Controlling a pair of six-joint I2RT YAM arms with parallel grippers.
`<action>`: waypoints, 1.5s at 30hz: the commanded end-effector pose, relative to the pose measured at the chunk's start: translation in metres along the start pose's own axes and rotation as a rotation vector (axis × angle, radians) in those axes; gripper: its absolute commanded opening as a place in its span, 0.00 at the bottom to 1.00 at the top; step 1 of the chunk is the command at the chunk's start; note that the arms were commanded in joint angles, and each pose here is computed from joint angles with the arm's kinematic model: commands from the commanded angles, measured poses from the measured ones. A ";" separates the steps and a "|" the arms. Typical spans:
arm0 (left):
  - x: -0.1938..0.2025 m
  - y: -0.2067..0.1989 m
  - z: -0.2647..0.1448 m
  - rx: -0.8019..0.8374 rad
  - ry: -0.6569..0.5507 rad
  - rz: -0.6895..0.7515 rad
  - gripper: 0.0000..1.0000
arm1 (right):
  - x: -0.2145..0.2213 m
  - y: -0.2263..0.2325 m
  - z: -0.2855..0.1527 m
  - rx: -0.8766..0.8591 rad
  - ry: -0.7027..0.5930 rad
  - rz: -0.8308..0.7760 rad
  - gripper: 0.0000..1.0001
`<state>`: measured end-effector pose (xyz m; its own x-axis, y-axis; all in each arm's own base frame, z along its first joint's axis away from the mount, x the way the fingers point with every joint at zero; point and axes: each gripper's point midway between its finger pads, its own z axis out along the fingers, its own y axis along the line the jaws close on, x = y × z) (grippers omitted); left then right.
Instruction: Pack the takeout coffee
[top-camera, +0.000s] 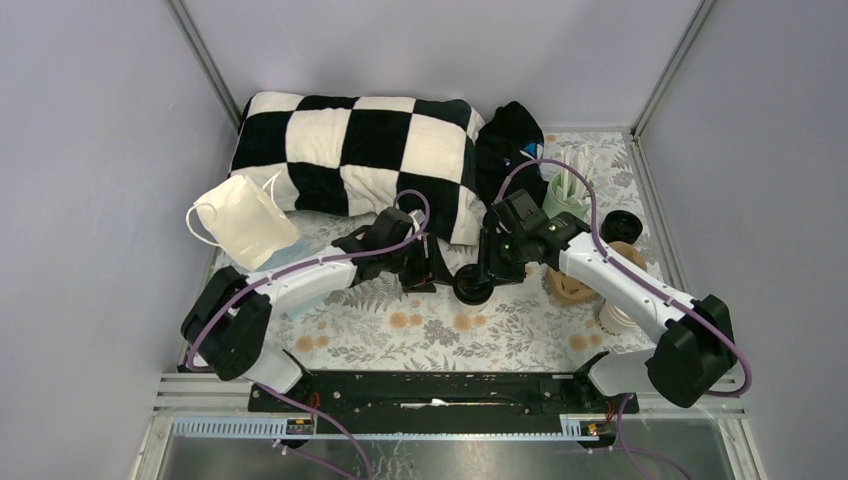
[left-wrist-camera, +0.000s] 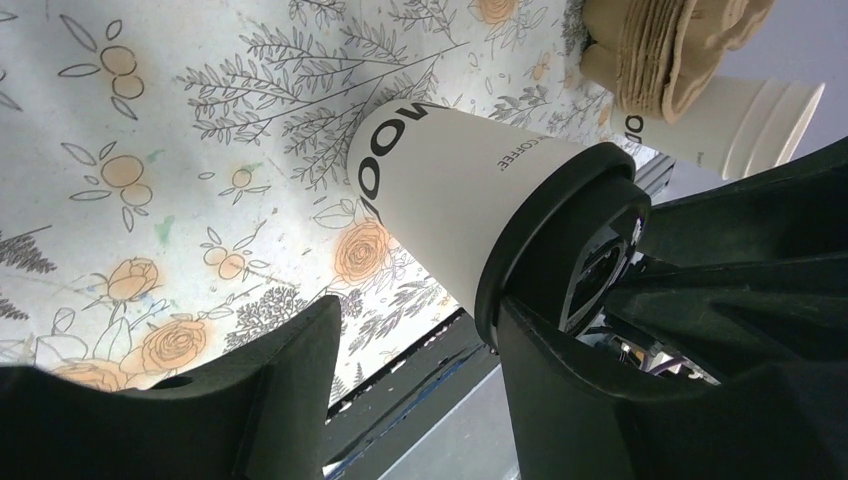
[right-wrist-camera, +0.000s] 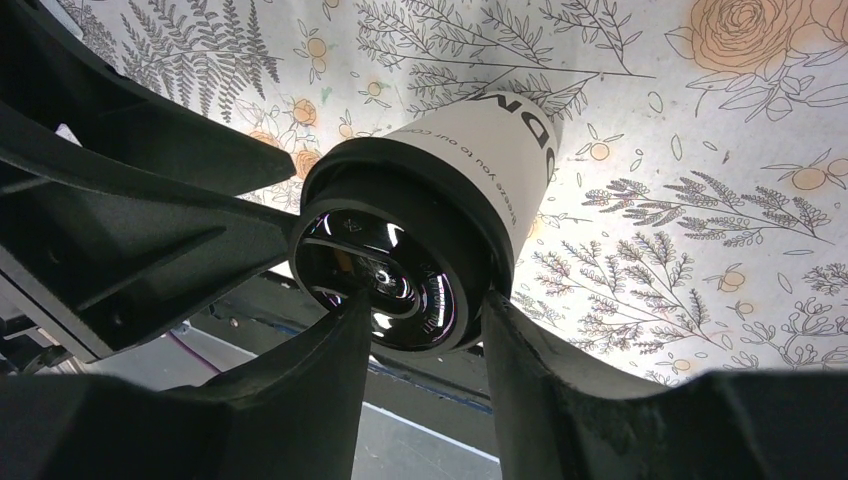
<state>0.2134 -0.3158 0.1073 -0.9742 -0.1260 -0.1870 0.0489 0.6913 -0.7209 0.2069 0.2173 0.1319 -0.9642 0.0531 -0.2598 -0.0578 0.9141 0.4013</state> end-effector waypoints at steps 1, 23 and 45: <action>-0.006 -0.009 -0.013 -0.018 -0.010 0.036 0.63 | 0.005 -0.005 -0.003 0.039 0.029 -0.018 0.51; 0.007 -0.033 0.008 0.034 0.083 0.043 0.88 | 0.000 -0.003 -0.005 0.045 0.023 -0.026 0.48; 0.021 0.022 0.023 -0.119 0.104 0.046 0.68 | -0.011 0.011 -0.027 -0.364 0.145 0.048 0.85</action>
<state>0.2031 -0.3446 0.1118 -0.9875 -0.0195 -0.1563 0.1031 0.6704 -0.7348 0.2327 0.1934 0.1711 -0.9679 0.1521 -0.2002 0.0112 0.8214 0.5702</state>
